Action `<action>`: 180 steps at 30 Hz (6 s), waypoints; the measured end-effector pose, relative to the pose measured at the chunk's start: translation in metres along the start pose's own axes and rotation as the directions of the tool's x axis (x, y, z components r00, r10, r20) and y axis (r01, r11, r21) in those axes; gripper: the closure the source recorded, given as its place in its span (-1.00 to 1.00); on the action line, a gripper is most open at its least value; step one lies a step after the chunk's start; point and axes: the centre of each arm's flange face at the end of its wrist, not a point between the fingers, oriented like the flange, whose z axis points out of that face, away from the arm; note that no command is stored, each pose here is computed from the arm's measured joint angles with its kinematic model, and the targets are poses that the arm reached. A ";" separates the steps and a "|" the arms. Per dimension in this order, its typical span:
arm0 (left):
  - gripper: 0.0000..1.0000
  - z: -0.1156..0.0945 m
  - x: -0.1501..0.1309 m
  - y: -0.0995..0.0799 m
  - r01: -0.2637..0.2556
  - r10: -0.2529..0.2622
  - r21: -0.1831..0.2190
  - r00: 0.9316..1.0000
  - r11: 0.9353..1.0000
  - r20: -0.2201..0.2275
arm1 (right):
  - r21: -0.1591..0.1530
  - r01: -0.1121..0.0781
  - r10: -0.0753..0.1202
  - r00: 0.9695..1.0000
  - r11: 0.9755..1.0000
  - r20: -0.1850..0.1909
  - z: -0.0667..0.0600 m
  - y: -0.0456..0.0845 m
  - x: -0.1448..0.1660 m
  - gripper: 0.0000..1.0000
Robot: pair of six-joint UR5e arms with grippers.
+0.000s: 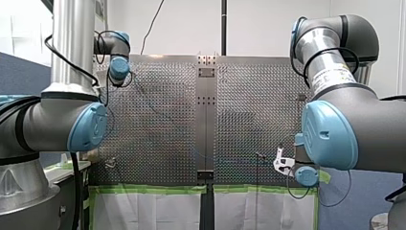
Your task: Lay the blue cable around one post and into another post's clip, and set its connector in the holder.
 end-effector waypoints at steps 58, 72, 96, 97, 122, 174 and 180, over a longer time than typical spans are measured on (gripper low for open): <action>-1.00 -0.117 -0.154 -0.033 -0.320 0.322 0.135 0.947 0.938 0.012 | 0.008 -0.004 0.004 1.000 1.000 0.007 -0.002 -0.005 -0.001 1.00; -1.00 -0.127 -0.122 -0.028 -0.363 0.382 0.148 0.915 0.920 -0.132 | 0.008 -0.004 0.004 1.000 1.000 0.010 -0.002 -0.005 -0.002 1.00; -1.00 -0.138 -0.116 -0.026 -0.378 0.404 0.157 0.891 0.913 -0.205 | 0.017 -0.003 0.003 1.000 1.000 0.017 -0.004 -0.010 -0.003 1.00; -1.00 -0.138 -0.116 -0.026 -0.378 0.404 0.157 0.891 0.913 -0.205 | 0.018 -0.003 0.003 1.000 1.000 0.017 -0.004 -0.010 -0.003 1.00; -1.00 -0.139 -0.116 -0.026 -0.378 0.403 0.150 0.892 0.913 -0.205 | 0.019 -0.003 0.003 1.000 1.000 0.017 -0.004 -0.011 -0.003 1.00; -1.00 -0.215 -0.083 -0.044 -0.195 0.261 0.441 0.961 0.876 -0.094 | 0.018 0.001 -0.002 1.000 1.000 0.021 -0.005 -0.011 -0.004 1.00; -1.00 -0.217 -0.044 -0.053 -0.175 0.287 0.520 0.947 0.836 -0.143 | 0.018 0.004 -0.004 1.000 1.000 0.021 -0.005 -0.011 -0.004 1.00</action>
